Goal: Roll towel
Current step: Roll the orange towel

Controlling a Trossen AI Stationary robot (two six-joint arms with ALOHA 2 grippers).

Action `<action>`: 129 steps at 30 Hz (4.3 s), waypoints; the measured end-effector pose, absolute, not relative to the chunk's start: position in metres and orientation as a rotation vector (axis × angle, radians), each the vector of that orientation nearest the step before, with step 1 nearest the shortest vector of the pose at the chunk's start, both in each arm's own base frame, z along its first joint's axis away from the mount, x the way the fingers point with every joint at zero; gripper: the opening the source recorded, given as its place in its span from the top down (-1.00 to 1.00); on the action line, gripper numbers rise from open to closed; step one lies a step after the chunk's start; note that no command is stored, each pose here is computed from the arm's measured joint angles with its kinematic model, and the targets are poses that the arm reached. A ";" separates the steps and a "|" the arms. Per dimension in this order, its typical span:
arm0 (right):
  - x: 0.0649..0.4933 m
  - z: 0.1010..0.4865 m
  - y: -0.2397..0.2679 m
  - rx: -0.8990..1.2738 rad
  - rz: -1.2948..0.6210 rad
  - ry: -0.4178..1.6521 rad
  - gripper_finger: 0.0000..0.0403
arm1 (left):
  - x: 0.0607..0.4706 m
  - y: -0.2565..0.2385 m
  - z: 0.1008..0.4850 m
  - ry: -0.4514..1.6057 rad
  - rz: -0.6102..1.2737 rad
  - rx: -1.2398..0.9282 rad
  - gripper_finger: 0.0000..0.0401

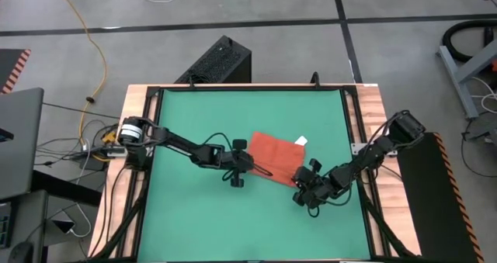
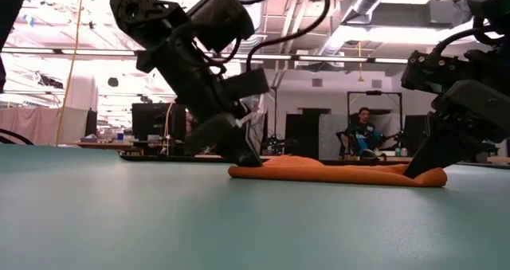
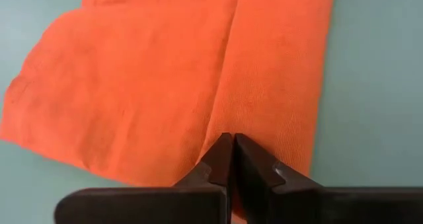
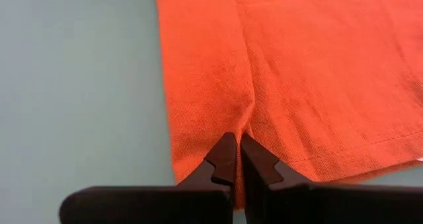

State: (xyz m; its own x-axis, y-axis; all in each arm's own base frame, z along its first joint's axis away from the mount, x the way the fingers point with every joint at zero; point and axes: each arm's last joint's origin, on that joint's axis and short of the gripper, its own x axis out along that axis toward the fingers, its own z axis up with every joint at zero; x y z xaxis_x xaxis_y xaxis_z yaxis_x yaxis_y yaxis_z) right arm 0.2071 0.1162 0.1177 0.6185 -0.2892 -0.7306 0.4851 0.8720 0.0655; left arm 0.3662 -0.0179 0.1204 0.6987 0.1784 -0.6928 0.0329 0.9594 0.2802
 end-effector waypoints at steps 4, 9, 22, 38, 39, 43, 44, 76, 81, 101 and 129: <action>0.207 0.118 0.115 0.271 -0.463 0.785 0.79 | 0.366 -0.016 0.118 0.809 0.082 0.275 0.99; 0.206 0.123 0.114 0.244 -0.480 0.774 0.62 | 0.364 -0.016 0.115 0.843 0.087 0.261 1.00; 0.184 0.163 0.119 0.210 -0.491 0.754 0.47 | 0.362 -0.016 0.113 0.871 0.090 0.248 1.00; 0.200 0.113 0.146 0.014 -0.593 0.544 0.57 | 0.361 -0.016 0.112 0.871 0.095 0.236 1.00; 0.200 0.107 0.146 0.029 -0.600 0.557 0.58 | 0.361 -0.016 0.112 0.871 0.095 0.233 1.00; 0.197 0.089 0.150 0.086 -0.616 0.596 0.58 | 0.361 -0.016 0.112 0.871 0.097 0.224 1.00; 0.197 0.086 0.151 0.097 -0.621 0.595 0.58 | 0.361 -0.016 0.112 0.871 0.095 0.223 1.00; 0.174 0.118 0.172 -0.088 -0.568 0.291 0.58 | 0.359 -0.023 0.110 0.896 0.083 0.160 1.00; 0.181 0.093 0.170 -0.084 -0.608 0.299 0.58 | 0.359 -0.023 0.110 0.893 0.086 0.156 1.00; 0.180 0.062 0.175 0.110 -0.569 0.488 0.58 | 0.348 -0.086 0.110 0.853 0.217 -0.165 1.00; 0.176 0.147 0.185 -0.198 -0.154 0.591 0.28 | 0.335 -0.120 0.110 0.788 0.305 -0.113 1.00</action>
State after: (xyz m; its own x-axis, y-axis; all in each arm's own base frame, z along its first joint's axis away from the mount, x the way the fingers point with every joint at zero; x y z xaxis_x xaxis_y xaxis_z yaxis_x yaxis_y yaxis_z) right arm 0.1764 0.1849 0.1470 0.8199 -0.2002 -0.5363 0.0872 0.9696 -0.2287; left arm 0.3352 -0.1199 0.1100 0.6643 0.2278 -0.7119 -0.3118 0.9501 0.0131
